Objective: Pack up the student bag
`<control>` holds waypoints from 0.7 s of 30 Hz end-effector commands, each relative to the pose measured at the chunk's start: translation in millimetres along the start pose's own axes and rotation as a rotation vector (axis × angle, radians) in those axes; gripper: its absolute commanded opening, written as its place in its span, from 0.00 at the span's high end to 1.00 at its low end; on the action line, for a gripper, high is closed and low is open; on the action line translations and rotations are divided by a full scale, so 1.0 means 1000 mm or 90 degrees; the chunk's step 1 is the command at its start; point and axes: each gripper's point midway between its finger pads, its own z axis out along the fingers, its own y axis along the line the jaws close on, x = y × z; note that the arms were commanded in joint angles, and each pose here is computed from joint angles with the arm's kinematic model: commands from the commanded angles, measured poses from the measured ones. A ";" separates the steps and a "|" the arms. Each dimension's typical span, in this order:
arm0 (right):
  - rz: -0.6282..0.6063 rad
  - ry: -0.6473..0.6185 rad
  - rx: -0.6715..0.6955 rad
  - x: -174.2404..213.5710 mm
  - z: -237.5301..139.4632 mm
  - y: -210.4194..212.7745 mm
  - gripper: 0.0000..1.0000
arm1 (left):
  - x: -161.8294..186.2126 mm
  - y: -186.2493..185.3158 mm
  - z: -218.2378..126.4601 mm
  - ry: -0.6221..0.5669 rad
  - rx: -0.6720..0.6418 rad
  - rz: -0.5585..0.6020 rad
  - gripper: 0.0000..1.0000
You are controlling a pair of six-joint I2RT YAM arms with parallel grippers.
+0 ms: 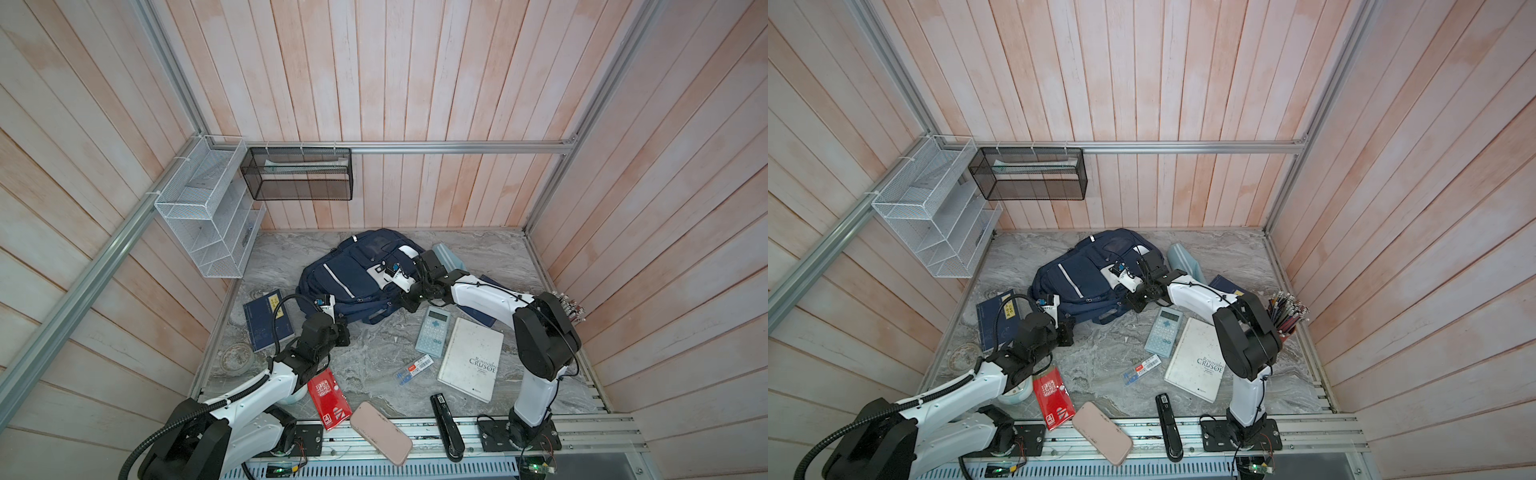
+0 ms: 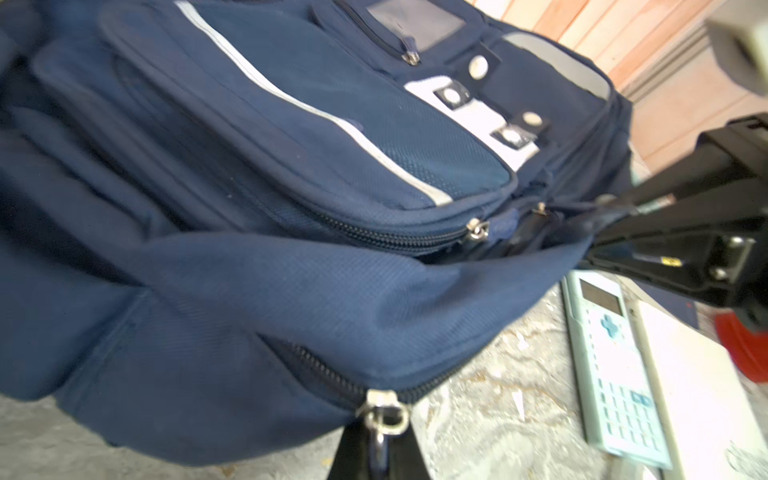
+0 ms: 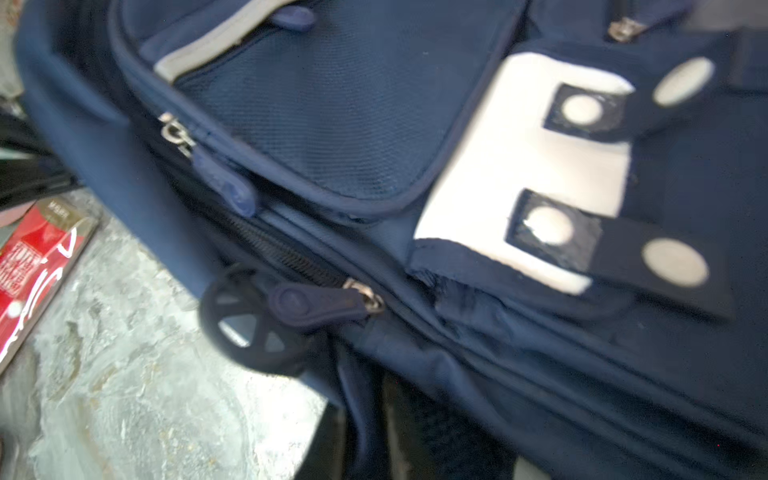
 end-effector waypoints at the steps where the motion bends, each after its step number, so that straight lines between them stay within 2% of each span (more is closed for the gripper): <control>1: -0.040 -0.118 0.127 -0.038 -0.039 -0.016 0.24 | 0.002 -0.012 -0.004 0.010 0.026 -0.009 1.00; 2: -0.079 -0.169 0.127 -0.046 -0.047 0.001 0.02 | 0.002 -0.018 -0.004 0.011 0.035 -0.002 1.00; 5: -0.233 -0.300 0.124 -0.061 -0.062 0.055 0.02 | 0.001 -0.036 -0.002 0.022 0.084 0.008 1.00; 6: -0.275 -0.317 0.118 -0.064 -0.061 0.070 0.02 | 0.001 -0.042 -0.002 0.026 0.097 0.011 1.00; 8: -0.307 -0.305 0.096 -0.067 -0.046 0.089 0.02 | 0.000 -0.048 -0.001 0.027 0.101 0.014 1.00; 10: -0.314 -0.251 0.077 -0.066 -0.022 0.094 0.08 | -0.002 -0.050 -0.002 0.023 0.103 0.010 1.00; 14: -0.291 -0.185 0.057 -0.059 0.017 0.085 0.34 | -0.008 -0.049 -0.007 0.007 0.101 0.001 1.00; 18: -0.298 -0.158 0.037 -0.051 0.036 0.085 0.57 | -0.008 -0.048 -0.009 0.006 0.100 -0.006 1.00; 20: -0.290 -0.147 0.014 -0.046 0.037 0.090 0.59 | -0.008 -0.048 -0.009 0.008 0.099 -0.008 1.00; 21: -0.282 -0.148 -0.005 -0.044 0.034 0.095 0.54 | -0.008 -0.047 -0.009 0.007 0.097 -0.008 1.00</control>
